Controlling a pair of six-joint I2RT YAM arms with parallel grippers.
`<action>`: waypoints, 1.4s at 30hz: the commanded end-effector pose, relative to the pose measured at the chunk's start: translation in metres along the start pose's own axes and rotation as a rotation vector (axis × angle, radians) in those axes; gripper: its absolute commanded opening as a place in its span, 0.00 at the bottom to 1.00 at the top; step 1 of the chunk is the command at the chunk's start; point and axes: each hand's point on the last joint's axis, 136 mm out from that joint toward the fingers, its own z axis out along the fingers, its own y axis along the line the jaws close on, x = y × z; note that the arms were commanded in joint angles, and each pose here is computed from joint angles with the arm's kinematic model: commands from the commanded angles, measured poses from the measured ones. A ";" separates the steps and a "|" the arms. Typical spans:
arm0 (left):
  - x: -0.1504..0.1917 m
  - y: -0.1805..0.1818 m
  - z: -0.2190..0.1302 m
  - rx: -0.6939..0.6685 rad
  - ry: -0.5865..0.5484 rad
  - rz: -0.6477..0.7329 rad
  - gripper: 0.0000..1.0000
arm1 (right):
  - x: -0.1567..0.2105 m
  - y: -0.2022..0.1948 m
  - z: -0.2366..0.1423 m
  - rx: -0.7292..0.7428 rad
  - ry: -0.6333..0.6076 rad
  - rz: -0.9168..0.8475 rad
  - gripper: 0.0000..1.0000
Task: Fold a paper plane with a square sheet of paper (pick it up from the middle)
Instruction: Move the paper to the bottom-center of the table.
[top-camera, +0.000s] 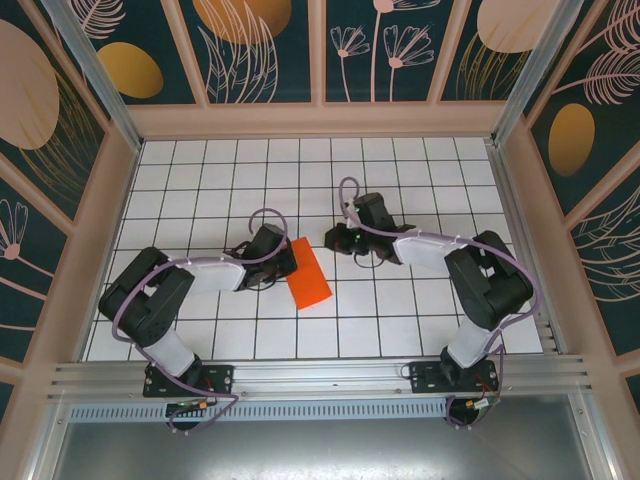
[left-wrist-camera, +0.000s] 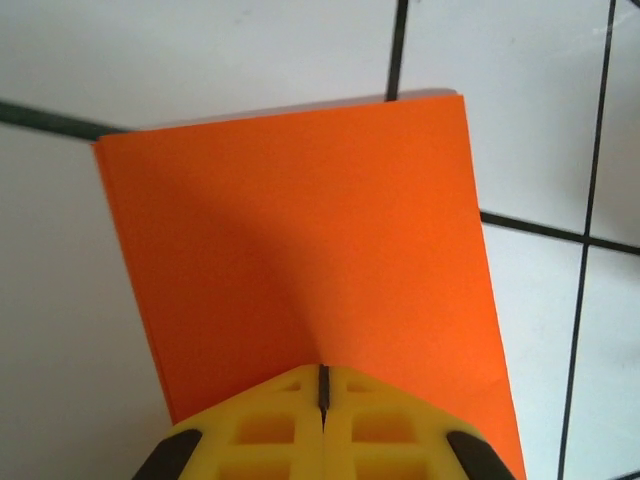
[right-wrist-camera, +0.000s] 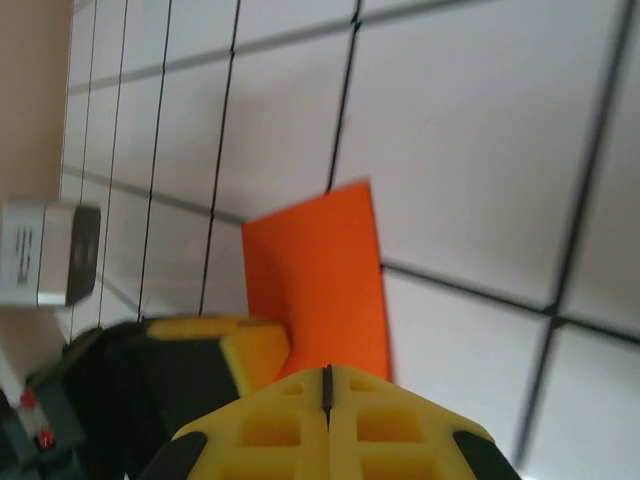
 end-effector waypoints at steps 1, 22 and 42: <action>0.020 0.018 -0.007 -0.030 0.080 0.018 0.00 | 0.030 0.008 0.011 -0.040 0.090 -0.006 0.00; -0.030 -0.076 -0.011 0.268 -0.008 0.054 0.02 | 0.069 -0.020 0.028 0.069 0.181 0.046 0.00; -0.006 -0.066 -0.016 0.342 0.039 0.011 0.00 | 0.068 0.016 0.006 -0.026 0.093 0.025 0.00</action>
